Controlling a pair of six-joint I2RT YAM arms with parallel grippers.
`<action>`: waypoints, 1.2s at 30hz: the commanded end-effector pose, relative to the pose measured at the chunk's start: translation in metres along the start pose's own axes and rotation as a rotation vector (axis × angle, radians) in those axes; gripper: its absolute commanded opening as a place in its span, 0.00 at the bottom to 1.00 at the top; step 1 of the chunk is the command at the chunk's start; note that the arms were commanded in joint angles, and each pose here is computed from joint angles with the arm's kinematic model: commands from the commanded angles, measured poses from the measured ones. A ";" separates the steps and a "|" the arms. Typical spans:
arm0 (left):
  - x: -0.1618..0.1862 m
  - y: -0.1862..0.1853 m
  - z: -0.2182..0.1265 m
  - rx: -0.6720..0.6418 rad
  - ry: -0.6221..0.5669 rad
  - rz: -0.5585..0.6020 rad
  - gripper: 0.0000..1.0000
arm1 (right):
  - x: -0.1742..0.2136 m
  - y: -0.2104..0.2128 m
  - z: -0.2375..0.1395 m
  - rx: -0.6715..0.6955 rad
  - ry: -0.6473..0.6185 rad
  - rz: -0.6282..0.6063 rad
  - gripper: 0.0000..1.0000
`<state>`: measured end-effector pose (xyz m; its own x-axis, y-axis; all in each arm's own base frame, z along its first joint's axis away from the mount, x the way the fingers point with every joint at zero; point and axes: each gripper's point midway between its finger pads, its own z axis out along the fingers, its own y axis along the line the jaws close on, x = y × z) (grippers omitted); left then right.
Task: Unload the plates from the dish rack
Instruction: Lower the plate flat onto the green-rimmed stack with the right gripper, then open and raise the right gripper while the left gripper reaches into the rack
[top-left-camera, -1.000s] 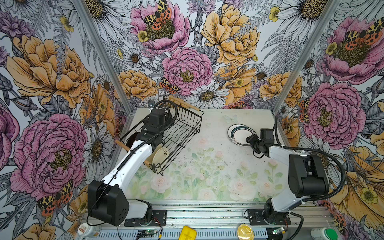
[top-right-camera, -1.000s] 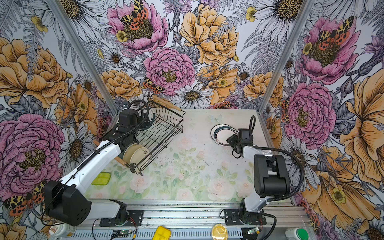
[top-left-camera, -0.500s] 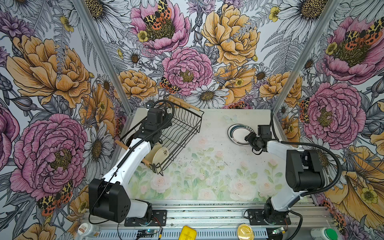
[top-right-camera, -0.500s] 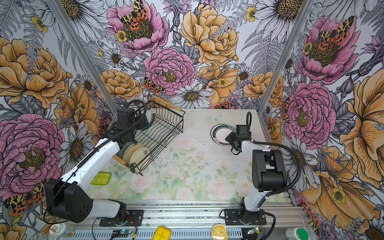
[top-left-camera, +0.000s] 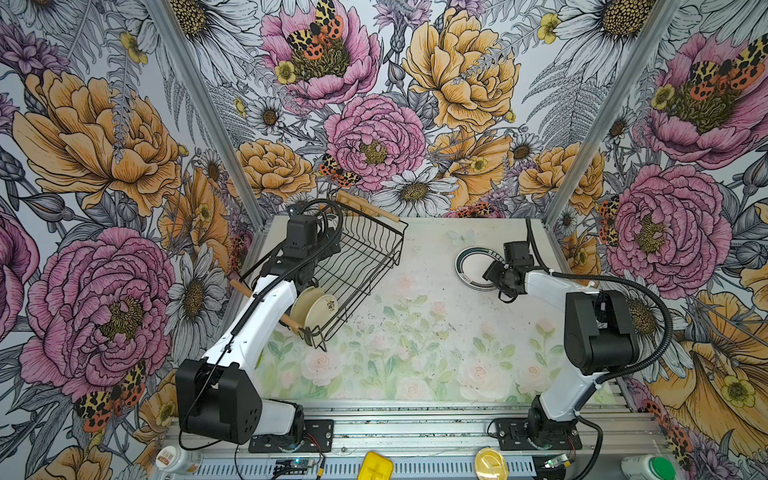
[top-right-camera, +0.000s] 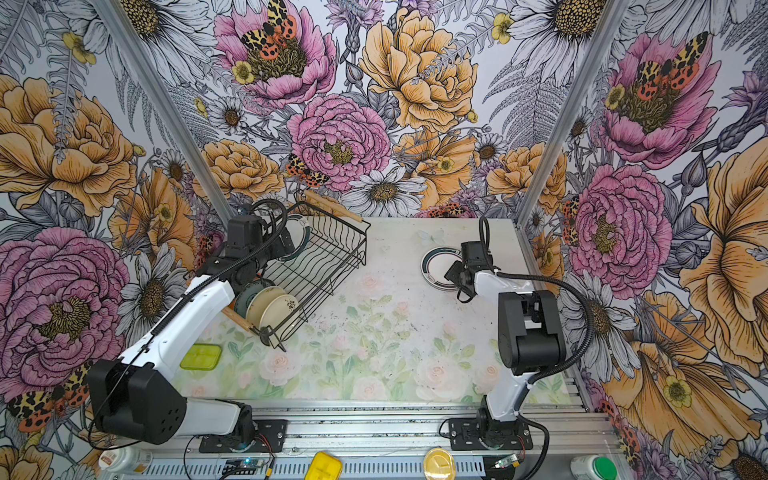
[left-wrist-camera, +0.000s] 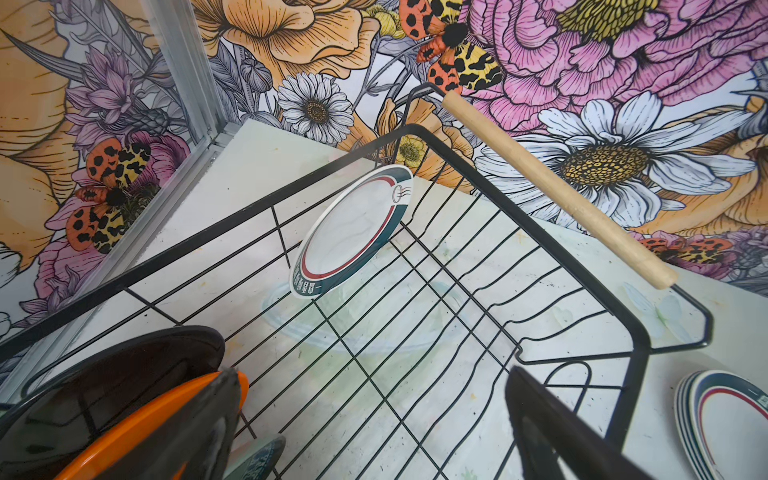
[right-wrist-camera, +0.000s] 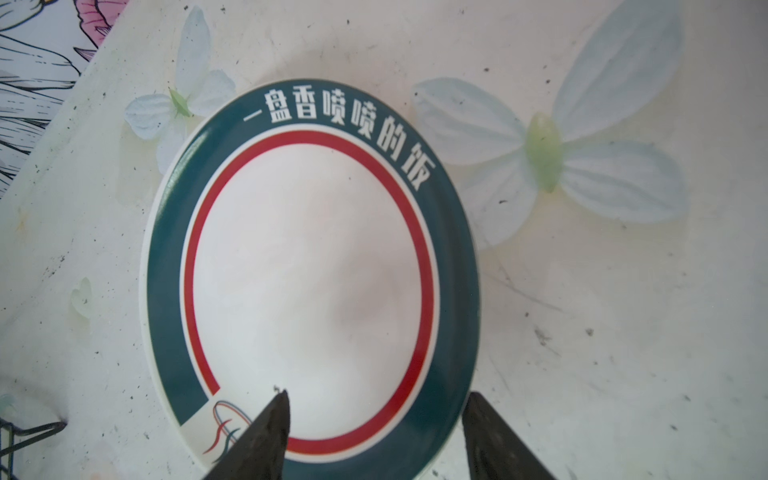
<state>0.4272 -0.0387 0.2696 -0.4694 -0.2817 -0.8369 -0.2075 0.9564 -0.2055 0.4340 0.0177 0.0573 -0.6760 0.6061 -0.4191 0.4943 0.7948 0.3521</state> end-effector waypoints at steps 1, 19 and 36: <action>-0.003 -0.010 0.003 0.083 0.029 -0.006 0.99 | 0.000 -0.003 0.006 0.051 0.007 -0.042 0.67; 0.005 0.006 0.046 0.050 0.134 0.086 0.99 | -0.009 -0.007 -0.020 0.088 -0.057 -0.096 0.76; 0.005 0.019 0.126 0.003 0.229 0.271 0.99 | -0.017 0.000 -0.039 0.013 -0.067 -0.085 0.89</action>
<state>0.5216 -0.0173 0.2075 -0.6611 -0.0736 -0.7467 -0.0675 0.9970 -0.0386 0.4268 0.0089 0.0802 -0.6964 0.5327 -0.4809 0.4559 0.8459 0.2768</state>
